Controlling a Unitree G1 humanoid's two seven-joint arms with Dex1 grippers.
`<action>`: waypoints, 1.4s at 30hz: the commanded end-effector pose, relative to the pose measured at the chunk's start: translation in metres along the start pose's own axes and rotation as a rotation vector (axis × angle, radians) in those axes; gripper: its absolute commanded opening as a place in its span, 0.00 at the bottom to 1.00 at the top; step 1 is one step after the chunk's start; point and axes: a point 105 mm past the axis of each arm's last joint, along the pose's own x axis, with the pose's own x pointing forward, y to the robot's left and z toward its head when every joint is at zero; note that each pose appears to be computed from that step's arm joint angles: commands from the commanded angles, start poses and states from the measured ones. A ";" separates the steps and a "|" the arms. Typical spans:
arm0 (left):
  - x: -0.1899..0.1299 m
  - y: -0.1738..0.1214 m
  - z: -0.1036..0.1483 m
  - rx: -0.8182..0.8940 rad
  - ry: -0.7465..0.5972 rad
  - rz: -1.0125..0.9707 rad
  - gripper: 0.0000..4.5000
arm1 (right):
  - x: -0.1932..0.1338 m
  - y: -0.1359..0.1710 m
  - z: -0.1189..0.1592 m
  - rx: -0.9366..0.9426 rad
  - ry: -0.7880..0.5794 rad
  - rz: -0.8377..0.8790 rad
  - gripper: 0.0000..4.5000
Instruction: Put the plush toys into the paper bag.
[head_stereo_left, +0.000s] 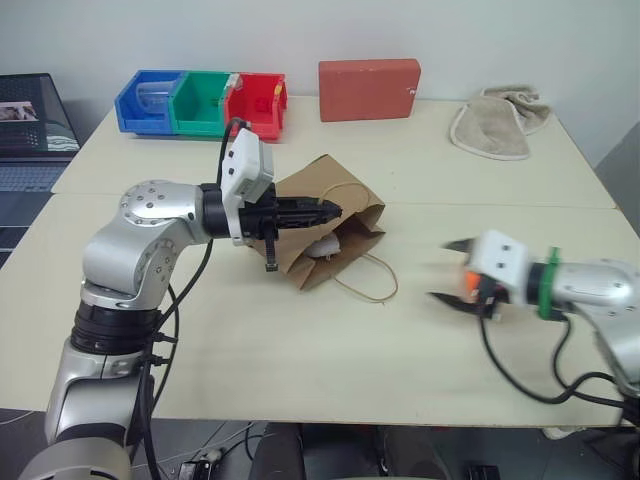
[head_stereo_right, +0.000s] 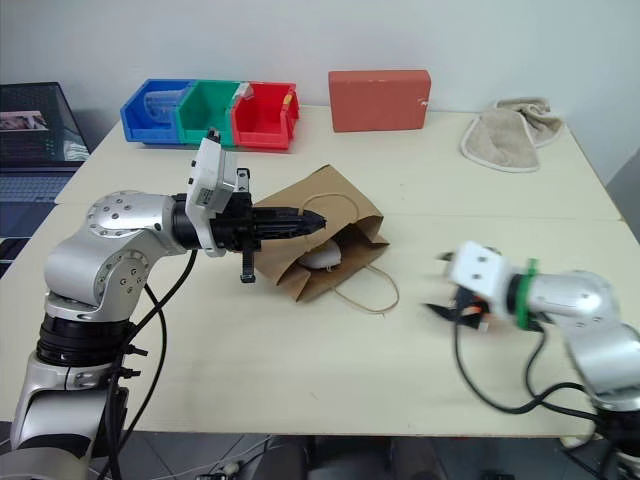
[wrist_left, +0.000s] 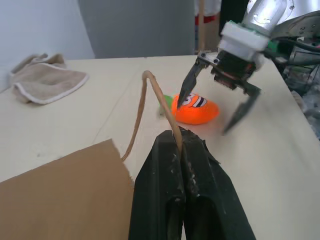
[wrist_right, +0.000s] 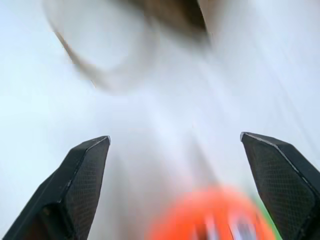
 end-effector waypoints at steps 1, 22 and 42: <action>-0.010 0.007 0.023 0.041 -0.045 0.019 0.00 | -0.009 -0.007 -0.014 -0.079 0.075 -0.051 0.97; -0.021 0.012 0.025 0.017 -0.051 0.052 0.00 | 0.007 -0.028 -0.003 -0.079 -0.033 -0.161 0.00; -0.024 0.013 0.038 0.024 -0.071 0.014 0.00 | 0.089 0.009 0.174 -0.264 -0.480 0.004 0.00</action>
